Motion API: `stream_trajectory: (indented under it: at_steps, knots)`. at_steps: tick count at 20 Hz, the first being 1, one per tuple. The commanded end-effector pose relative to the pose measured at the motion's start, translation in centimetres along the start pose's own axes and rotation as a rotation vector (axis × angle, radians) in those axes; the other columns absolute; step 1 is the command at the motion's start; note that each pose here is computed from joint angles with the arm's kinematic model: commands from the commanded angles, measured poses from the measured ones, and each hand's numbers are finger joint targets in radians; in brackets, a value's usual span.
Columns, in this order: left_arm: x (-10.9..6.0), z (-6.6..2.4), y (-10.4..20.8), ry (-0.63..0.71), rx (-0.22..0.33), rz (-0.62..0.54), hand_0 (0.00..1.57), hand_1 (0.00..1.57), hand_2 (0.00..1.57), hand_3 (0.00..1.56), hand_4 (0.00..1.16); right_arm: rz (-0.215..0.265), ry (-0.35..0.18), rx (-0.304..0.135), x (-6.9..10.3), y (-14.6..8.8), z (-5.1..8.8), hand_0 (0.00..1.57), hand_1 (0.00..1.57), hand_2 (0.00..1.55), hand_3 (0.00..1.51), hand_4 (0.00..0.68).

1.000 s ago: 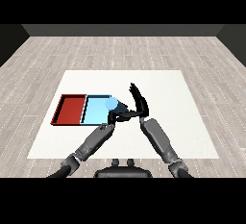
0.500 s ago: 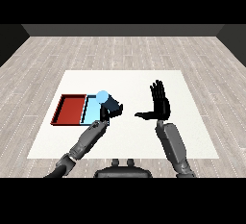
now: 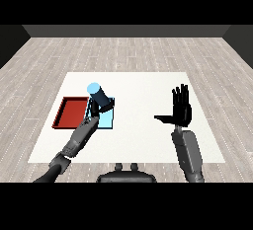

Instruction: Pick the blue can and put it in the blue box

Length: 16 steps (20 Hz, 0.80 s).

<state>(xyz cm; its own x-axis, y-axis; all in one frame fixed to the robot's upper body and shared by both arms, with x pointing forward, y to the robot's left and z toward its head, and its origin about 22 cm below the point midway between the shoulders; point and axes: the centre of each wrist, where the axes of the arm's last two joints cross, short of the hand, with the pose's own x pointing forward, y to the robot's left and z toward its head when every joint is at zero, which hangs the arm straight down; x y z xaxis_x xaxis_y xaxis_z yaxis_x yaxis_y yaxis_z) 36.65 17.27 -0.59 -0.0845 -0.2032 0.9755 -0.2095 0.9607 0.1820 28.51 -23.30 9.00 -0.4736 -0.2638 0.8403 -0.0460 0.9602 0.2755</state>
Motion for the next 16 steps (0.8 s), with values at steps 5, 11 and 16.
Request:
stream_trajectory:
  at_steps: [5, 11, 16]
  knots:
    - [-1.9, -3.96, 3.4, 0.181, 0.060, -0.156, 1.57, 1.57, 1.57, 1.49, 1.10, 0.000, 0.034, -0.051, -2.3, -2.1, 0.2, 0.00, 0.00, 0.00, 0.00, 0.000]
    - [-5.1, -2.88, 5.2, 0.404, 0.090, -0.268, 1.57, 1.57, 1.53, 1.39, 0.99, 0.013, 0.041, -0.062, -2.4, -1.6, 0.0, 0.00, 0.00, 0.00, 0.00, 0.000]
    - [-8.5, 0.37, 4.1, 0.597, 0.127, -0.377, 1.23, 1.23, 1.14, 1.11, 0.93, 0.017, 0.047, -0.056, -4.3, -1.3, -1.0, 0.00, 0.00, 0.00, 0.00, 0.000]
